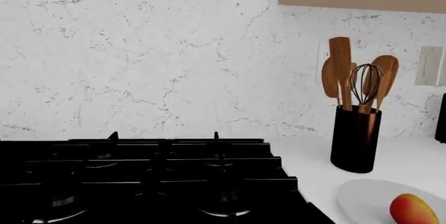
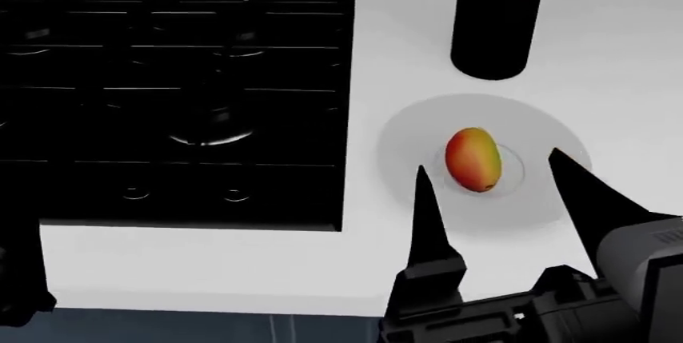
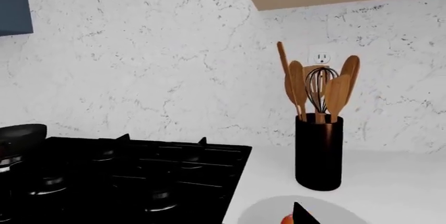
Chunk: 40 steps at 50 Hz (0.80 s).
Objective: Pick the mango from the plate and place it in the pan.
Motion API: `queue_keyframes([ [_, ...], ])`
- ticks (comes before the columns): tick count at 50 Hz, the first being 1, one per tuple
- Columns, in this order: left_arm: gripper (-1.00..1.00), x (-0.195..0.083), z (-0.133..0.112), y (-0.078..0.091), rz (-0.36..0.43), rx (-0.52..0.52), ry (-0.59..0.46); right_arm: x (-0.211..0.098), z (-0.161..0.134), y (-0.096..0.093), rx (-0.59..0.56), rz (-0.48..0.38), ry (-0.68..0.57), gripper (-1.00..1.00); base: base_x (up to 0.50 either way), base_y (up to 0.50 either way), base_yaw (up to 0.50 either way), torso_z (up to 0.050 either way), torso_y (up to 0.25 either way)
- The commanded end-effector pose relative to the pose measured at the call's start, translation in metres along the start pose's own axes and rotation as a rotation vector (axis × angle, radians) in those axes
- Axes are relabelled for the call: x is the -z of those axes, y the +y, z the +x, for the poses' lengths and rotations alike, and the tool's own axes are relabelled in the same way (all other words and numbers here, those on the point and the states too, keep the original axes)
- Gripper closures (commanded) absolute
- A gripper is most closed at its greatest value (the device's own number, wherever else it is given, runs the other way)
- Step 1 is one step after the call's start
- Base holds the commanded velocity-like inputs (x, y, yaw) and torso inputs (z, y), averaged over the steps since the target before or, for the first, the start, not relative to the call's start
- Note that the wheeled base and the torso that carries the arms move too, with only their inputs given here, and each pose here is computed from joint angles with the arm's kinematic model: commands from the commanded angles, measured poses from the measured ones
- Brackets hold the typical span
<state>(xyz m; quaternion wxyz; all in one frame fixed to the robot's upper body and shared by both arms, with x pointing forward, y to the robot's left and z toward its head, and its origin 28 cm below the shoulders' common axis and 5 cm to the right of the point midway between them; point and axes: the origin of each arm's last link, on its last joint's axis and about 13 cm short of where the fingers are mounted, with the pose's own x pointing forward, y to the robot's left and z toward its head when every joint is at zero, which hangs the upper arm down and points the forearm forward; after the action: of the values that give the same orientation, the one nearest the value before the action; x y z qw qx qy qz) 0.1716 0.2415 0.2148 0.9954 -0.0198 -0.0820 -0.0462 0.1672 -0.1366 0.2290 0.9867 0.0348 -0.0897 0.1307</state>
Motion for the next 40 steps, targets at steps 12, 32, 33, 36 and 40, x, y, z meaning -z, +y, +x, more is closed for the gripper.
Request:
queue_keyframes([
  [12,-1.00,-0.019,0.009,0.005,0.043,-0.024,-0.071,-0.018,0.015,-0.005,0.024,-0.066,-0.022,-1.00,0.50,0.00,0.00,0.000,0.000],
  [32,-1.00,-0.018,0.009,0.003,0.025,-0.019,-0.096,-0.079,0.082,-0.037,-0.230,-0.142,0.181,-1.00,0.07,0.00,0.00,0.000,0.000],
  [33,-1.00,-0.017,0.010,0.004,0.022,-0.022,-0.096,-0.074,0.090,-0.043,-0.223,-0.170,0.202,-1.00,0.00,0.00,0.00,0.000,0.000],
  [36,-1.00,-0.015,0.011,0.005,0.021,-0.023,-0.092,-0.065,0.099,-0.049,-0.190,-0.156,0.262,-1.00,0.00,0.00,0.00,0.000,0.000],
  [40,-1.00,-0.014,0.010,0.006,0.019,-0.022,-0.088,-0.061,0.103,-0.056,-0.138,-0.120,0.333,-1.00,0.00,0.00,0.00,0.000,0.000],
])
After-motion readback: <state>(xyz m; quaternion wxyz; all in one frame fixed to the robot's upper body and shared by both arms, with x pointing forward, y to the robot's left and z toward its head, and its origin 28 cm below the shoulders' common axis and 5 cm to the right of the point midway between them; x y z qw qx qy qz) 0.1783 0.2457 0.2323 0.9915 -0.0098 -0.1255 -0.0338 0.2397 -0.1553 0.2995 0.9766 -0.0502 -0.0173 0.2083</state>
